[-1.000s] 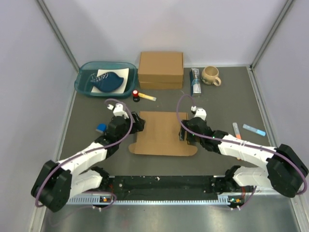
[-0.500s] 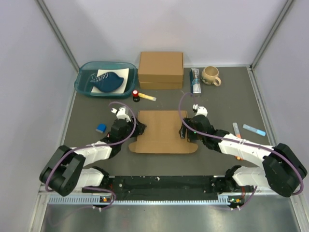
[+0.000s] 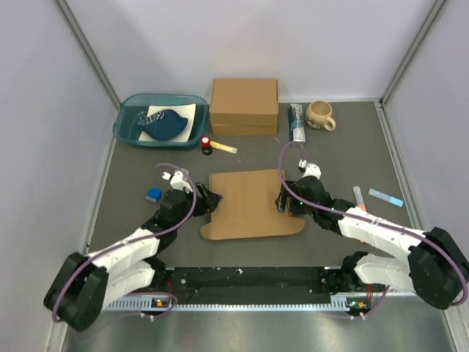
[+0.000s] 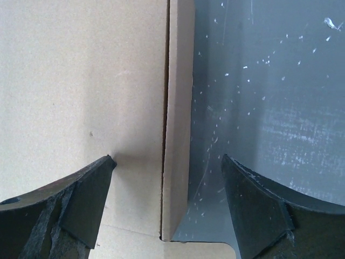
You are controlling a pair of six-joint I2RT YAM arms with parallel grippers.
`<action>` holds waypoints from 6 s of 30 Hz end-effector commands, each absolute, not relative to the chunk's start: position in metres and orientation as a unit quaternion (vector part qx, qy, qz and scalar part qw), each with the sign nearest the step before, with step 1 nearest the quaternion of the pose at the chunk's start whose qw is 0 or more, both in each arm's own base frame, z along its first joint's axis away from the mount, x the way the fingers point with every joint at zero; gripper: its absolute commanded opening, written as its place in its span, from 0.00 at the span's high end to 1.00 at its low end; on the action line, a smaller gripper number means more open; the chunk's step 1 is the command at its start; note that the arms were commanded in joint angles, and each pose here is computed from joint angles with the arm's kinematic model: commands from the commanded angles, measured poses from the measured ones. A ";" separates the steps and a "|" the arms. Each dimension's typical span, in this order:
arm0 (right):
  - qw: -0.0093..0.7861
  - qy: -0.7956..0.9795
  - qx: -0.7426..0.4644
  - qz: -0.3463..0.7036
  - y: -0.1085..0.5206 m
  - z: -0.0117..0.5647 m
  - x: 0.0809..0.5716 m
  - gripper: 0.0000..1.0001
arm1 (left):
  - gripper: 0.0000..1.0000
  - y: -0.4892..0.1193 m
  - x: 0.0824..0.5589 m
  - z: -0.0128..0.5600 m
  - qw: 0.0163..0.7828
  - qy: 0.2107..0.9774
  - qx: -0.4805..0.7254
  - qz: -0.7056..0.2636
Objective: Fold the paper box
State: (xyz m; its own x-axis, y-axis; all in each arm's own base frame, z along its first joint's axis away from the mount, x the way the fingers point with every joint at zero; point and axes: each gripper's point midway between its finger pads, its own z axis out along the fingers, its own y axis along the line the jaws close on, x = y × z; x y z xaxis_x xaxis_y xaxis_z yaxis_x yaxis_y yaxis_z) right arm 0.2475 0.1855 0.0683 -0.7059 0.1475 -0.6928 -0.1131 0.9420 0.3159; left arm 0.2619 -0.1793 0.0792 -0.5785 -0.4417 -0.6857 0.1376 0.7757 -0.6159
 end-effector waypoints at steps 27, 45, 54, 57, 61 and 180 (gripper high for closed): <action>0.343 0.919 0.017 0.192 0.184 0.044 0.227 0.31 | 0.70 -0.195 0.237 0.044 0.371 0.867 -0.045 -0.329; 0.361 0.916 0.027 0.173 0.174 0.058 0.232 0.23 | 0.59 -0.205 0.243 0.052 0.379 0.856 -0.039 -0.349; 0.416 0.894 0.022 0.165 0.158 0.116 0.236 0.09 | 0.38 -0.182 0.258 0.116 0.472 0.819 -0.053 -0.322; 0.439 0.883 0.031 0.160 0.148 0.134 0.235 0.07 | 0.37 -0.168 0.264 0.141 0.506 0.804 -0.074 -0.305; 0.471 0.864 0.068 0.162 0.125 0.146 0.234 0.35 | 0.41 -0.143 0.266 0.148 0.530 0.791 -0.132 -0.275; 0.380 0.896 0.069 0.220 0.155 0.185 0.271 0.90 | 0.90 -0.181 0.269 0.166 0.440 0.828 -0.066 -0.340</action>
